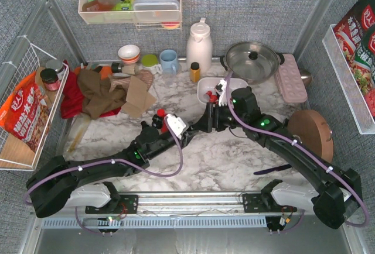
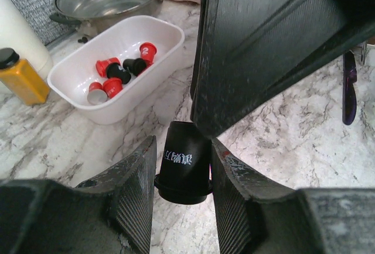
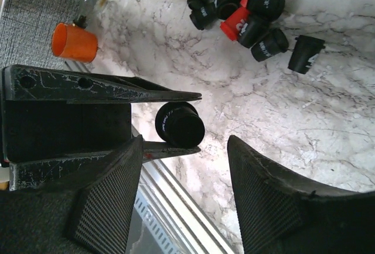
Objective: Mix the coffee capsules in the storage basket
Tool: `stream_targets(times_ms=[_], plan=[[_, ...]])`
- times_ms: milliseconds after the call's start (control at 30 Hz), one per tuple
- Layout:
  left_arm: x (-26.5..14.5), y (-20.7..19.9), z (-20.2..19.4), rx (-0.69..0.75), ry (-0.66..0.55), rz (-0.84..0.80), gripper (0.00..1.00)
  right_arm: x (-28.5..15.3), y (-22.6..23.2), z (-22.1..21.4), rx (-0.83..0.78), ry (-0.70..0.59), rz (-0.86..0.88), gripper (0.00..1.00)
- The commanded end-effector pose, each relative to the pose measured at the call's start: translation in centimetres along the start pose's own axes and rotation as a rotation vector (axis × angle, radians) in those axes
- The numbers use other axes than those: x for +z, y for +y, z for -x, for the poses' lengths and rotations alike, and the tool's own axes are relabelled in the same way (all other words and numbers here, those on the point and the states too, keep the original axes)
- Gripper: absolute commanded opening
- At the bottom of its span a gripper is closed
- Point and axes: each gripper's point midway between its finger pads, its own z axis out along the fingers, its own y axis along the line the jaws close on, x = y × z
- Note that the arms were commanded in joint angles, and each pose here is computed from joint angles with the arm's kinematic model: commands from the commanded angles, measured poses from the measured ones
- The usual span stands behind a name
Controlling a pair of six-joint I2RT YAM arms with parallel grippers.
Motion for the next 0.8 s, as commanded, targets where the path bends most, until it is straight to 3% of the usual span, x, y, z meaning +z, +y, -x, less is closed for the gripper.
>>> stream_targets(times_ms=[0,367,667,767], plan=[[0.0,-0.1,2.0,0.033,-0.078,-0.015,0.38,0.4,1.3,0.1,0.003,-0.005,0.049,0.63],[0.0,-1.0,3.2,0.033,-0.125,-0.049,0.39,0.8,1.4,-0.4,0.025,0.0,0.052,0.58],[0.0,-1.0,3.4,0.039,-0.131,-0.05,0.39,0.9,1.5,-0.3,0.049,-0.015,0.049,0.48],[0.1,-0.9,3.3,0.041,-0.127,-0.041,0.41,0.9,1.5,-0.2,0.057,-0.021,0.052,0.4]])
